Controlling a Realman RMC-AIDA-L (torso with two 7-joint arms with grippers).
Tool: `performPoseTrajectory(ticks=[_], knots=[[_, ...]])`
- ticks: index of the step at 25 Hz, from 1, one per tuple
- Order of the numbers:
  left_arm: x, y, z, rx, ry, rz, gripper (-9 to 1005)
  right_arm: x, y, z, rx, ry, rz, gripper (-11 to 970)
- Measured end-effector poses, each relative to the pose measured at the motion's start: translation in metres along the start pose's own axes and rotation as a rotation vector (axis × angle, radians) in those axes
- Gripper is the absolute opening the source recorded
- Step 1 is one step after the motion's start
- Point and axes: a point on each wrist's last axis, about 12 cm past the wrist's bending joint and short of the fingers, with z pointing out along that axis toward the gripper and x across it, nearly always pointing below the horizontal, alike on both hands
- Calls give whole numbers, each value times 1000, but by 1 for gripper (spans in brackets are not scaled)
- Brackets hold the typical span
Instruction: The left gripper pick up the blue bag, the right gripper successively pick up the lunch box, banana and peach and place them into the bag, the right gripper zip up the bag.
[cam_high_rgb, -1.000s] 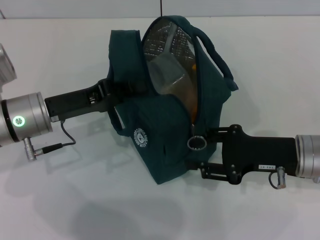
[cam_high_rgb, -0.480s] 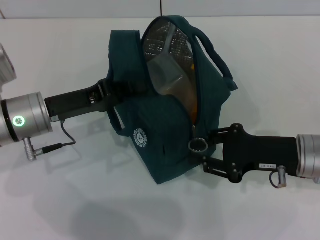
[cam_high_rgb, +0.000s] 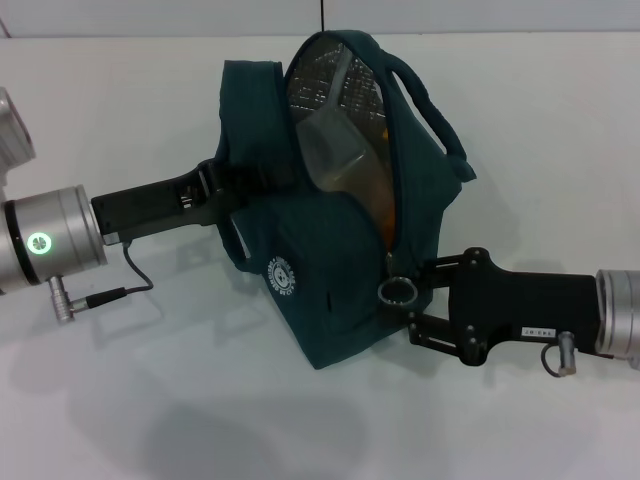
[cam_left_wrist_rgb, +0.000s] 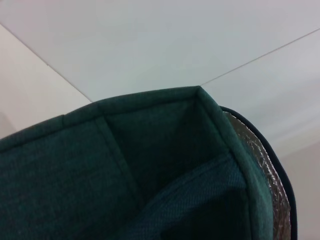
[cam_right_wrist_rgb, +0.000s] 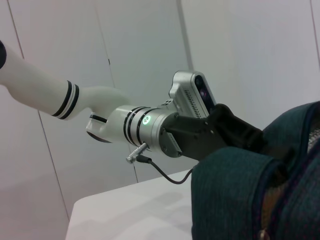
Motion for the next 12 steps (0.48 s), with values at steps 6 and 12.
performPoseTrajectory(ticks=[6, 12], knots=[[1, 0, -1, -1, -2, -1, 32, 1, 0, -1, 0, 0, 4, 301], [1, 0, -1, -1, -2, -1, 32, 2, 2, -2, 3, 0, 9, 299]])
